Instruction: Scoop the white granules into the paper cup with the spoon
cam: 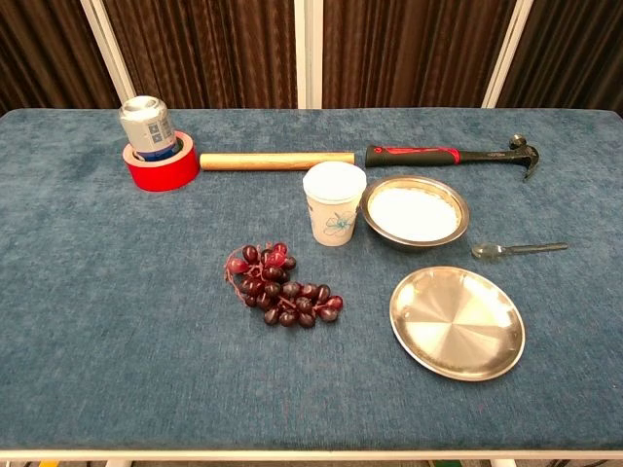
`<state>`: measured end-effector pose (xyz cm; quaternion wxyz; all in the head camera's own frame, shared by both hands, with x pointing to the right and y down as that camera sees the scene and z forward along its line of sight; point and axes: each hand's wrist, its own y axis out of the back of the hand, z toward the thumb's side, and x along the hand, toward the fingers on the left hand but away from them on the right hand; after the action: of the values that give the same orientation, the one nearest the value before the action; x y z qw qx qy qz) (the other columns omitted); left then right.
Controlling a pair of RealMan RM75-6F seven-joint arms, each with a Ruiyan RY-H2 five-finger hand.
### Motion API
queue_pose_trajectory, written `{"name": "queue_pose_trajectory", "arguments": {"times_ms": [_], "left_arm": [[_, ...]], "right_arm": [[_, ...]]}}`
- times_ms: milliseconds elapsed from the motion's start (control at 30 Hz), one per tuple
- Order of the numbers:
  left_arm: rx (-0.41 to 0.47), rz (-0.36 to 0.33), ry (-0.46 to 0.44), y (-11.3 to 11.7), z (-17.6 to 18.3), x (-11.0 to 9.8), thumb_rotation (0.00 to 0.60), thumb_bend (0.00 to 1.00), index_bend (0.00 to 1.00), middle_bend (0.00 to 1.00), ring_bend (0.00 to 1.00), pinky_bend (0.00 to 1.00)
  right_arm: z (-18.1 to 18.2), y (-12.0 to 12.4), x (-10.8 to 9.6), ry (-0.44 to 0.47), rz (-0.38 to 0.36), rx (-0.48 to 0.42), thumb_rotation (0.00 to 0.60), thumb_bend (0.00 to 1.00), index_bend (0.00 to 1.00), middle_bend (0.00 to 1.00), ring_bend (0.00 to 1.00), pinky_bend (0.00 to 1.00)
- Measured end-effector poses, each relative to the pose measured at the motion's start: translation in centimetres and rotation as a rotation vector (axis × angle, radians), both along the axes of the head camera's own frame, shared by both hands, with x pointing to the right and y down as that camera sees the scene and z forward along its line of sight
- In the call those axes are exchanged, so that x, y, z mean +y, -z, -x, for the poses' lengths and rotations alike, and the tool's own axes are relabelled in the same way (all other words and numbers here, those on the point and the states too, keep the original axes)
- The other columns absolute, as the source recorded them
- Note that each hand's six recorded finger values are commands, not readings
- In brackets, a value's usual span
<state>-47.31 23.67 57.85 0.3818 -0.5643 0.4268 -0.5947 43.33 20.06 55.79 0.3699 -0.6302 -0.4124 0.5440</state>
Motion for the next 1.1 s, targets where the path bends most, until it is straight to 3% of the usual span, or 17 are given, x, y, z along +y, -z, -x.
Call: {"name": "queue_pose_trajectory", "arguments": {"times_ms": [533,700,933,1100], "left_arm": [[0.000,0.030,0.002,-0.6,-0.2,-0.1,0.600,0.10,0.14,0.10,0.05,0.04],[0.001,0.036,0.004,-0.9,-0.3,-0.4,0.600,0.10,0.14,0.10,0.05,0.04],[0.002,0.037,0.005,-1.0,-0.3,-0.5,0.600,0.10,0.14,0.10,0.05,0.04],[0.001,0.042,0.013,-1.1,-0.1,-0.3,0.600,0.10,0.14,0.10,0.05,0.04]], "right_arm": [[0.6,-0.9,-0.3,0.035,0.051,0.012,0.600,0.33,0.05,0.24,0.00,0.00],[1.3,-1.8,-1.1,0.062,0.069,0.023,0.600,0.28,0.15,0.28,0.01,0.00],[4.0,-5.8,-3.3,0.160,0.149,0.044,0.600,0.24,0.34,0.37,0.05,0.00],[6.1,-10.0,-4.9,0.239,0.202,0.094,0.600,0.24,0.37,0.40,0.06,0.00]]}}
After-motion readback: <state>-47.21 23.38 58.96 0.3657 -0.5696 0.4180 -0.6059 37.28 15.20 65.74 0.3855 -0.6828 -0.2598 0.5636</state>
